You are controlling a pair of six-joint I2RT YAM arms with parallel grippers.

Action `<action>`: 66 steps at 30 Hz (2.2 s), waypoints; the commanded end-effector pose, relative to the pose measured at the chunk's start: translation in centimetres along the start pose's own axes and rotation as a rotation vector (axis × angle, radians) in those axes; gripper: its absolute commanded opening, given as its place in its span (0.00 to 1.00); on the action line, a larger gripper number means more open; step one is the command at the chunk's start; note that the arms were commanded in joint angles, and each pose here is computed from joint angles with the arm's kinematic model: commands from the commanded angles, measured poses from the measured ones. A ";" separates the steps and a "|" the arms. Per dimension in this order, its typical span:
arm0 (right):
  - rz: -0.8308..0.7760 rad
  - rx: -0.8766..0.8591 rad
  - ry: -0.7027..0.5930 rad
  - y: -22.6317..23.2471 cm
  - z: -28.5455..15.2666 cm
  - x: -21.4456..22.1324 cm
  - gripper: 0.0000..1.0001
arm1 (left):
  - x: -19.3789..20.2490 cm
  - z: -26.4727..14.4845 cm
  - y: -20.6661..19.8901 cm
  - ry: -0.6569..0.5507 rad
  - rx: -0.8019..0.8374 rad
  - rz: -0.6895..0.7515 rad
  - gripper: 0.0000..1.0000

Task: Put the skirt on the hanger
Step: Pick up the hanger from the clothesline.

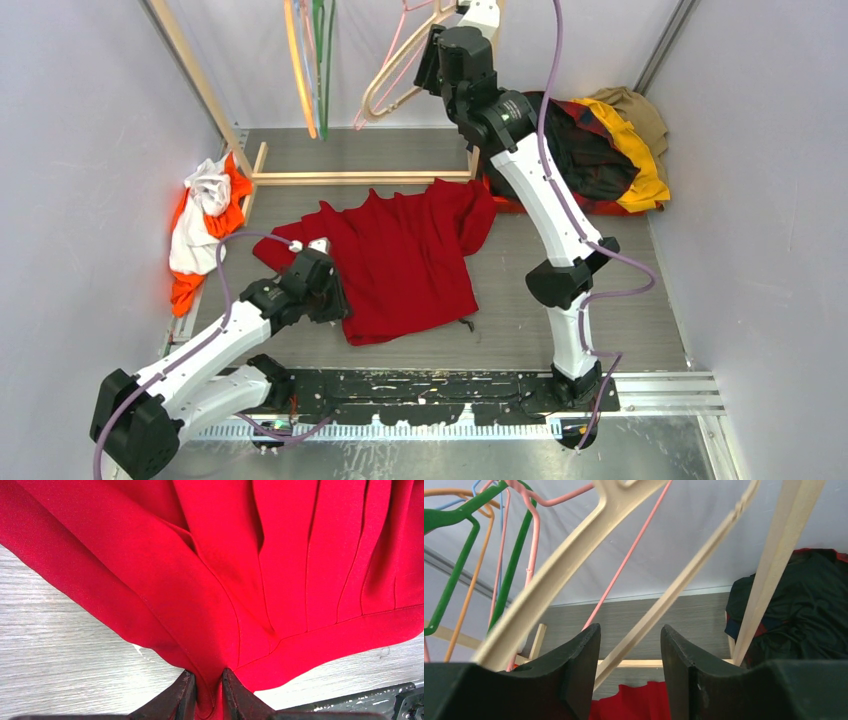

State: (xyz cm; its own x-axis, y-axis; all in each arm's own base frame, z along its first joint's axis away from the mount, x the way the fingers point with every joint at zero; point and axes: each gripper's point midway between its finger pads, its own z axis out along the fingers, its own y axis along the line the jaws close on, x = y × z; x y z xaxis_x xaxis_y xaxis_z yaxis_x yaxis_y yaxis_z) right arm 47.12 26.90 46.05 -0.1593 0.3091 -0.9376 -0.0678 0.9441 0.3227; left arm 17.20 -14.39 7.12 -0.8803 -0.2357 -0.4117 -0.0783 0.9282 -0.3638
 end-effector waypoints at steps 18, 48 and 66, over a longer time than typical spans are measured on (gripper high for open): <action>0.180 -0.268 -0.110 3.7 -7.8 -8.5 0.80 | -2.6 -0.6 -2.4 -0.063 0.066 0.038 0.25; 0.063 0.024 -0.107 0.0 -2.3 -4.1 0.61 | -2.7 -0.8 -2.7 -0.067 0.082 0.049 0.25; -0.006 0.135 -0.150 -3.3 -3.3 -6.1 0.19 | -2.7 -0.8 -2.8 -0.069 0.087 0.047 0.25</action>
State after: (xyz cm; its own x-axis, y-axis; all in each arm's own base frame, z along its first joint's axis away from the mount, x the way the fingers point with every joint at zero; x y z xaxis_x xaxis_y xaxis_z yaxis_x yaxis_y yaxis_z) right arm 46.73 24.48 46.26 -0.1172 0.2625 -0.9578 0.0531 0.9647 0.2579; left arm 17.92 -14.94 7.77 -0.8806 -0.1977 -0.4305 -0.0324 0.9318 -0.3616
